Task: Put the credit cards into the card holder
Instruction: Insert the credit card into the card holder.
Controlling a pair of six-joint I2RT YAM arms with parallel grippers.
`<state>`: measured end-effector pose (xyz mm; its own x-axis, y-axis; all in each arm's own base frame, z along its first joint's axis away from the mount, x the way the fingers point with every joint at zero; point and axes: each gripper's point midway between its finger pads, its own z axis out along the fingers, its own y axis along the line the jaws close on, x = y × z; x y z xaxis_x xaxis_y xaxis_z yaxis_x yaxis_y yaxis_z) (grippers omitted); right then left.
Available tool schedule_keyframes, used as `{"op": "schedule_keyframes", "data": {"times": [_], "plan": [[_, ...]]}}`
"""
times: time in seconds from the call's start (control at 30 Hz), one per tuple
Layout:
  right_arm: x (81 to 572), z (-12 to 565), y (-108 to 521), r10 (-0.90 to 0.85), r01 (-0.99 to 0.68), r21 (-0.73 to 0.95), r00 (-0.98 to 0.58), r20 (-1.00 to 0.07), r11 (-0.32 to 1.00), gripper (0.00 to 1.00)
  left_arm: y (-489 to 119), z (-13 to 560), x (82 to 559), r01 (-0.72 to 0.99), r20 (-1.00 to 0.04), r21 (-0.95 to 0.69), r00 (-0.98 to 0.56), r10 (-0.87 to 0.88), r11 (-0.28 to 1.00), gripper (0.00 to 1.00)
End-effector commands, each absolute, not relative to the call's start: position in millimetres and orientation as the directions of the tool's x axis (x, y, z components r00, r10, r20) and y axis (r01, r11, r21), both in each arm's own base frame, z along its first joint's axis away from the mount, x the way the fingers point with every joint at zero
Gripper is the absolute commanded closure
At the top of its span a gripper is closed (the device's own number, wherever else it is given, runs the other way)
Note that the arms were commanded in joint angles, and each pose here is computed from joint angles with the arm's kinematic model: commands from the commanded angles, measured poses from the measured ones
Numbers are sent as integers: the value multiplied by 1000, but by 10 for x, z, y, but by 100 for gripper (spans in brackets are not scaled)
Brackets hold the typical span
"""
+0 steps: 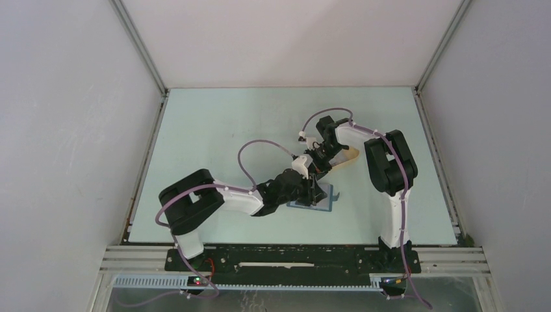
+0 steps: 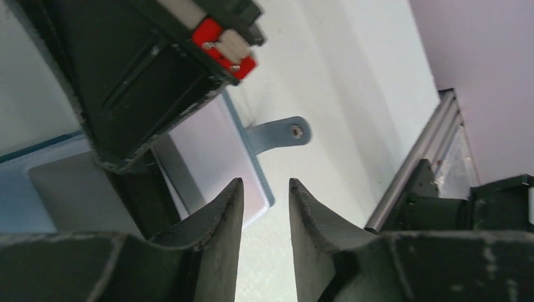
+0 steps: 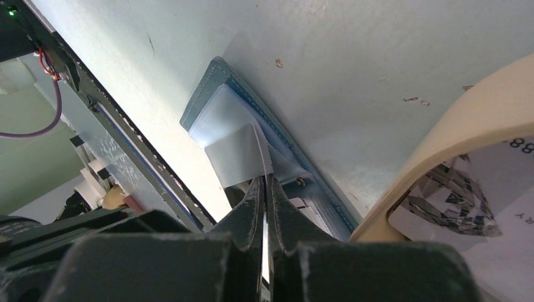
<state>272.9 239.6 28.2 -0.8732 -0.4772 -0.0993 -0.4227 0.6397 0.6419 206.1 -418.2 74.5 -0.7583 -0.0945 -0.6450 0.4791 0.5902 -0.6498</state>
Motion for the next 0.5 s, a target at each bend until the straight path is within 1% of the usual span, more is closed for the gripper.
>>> {"op": "schedule_keyframes", "data": {"times": [0.0, 0.27, 0.47], "plan": [[2823, 195, 2394, -476, -438, 619, -872, -116, 652, 95, -4182, 640, 2204, 446, -662, -595, -743, -94, 669, 62], [2816, 195, 2391, -476, -437, 619, -872, -114, 652, 93, -4009, 398, 2292, 392, -674, -498, -736, -61, 774, 59], [2816, 198, 2388, -476, -438, 618, -872, -114, 653, 84, -3885, 315, 2335, 367, -685, -443, -727, -45, 818, 58]]}}
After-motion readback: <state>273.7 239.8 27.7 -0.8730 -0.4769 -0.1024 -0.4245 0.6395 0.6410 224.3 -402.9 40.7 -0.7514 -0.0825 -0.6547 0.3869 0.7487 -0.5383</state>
